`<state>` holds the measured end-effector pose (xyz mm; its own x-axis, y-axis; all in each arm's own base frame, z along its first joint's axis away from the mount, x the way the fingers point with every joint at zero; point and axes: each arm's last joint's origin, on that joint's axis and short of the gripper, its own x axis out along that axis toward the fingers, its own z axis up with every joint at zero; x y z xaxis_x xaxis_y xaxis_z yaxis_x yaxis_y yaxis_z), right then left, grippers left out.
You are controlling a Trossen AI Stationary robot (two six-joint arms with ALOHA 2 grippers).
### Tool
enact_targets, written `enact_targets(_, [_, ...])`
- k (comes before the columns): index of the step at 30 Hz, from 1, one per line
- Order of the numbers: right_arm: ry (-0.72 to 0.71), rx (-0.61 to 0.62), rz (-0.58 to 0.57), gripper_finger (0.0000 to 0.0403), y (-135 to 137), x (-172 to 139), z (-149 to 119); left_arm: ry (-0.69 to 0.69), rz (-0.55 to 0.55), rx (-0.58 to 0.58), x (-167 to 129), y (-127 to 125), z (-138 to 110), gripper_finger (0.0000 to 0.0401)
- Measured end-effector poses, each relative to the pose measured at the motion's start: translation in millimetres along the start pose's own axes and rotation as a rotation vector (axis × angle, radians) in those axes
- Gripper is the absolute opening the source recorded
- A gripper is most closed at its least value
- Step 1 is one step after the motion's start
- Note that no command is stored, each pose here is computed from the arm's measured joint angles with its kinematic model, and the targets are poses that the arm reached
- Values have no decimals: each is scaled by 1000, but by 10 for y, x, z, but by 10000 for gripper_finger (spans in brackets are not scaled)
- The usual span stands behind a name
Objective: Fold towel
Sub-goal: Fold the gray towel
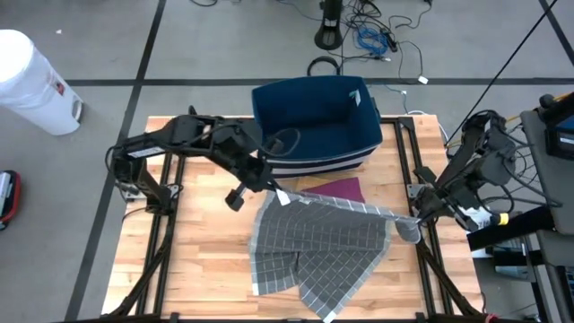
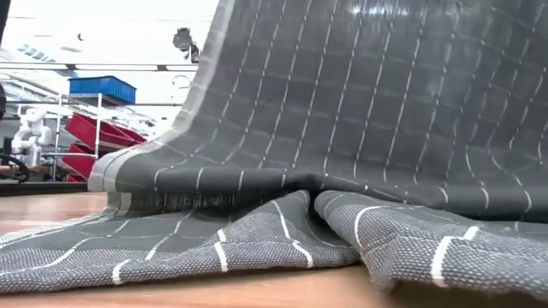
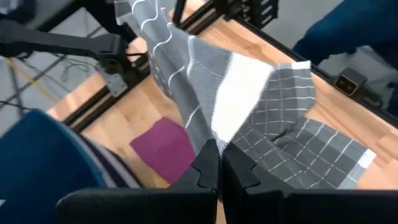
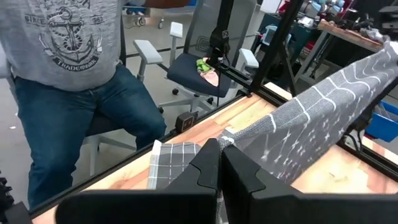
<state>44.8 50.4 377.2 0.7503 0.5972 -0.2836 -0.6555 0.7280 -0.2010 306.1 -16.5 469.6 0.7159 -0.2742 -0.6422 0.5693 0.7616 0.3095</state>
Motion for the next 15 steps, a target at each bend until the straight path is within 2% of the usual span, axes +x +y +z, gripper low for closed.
enact_targets(15, [-35,-5,-13,0,100,200,-350,-61,-157,18,622,136,-442,0])
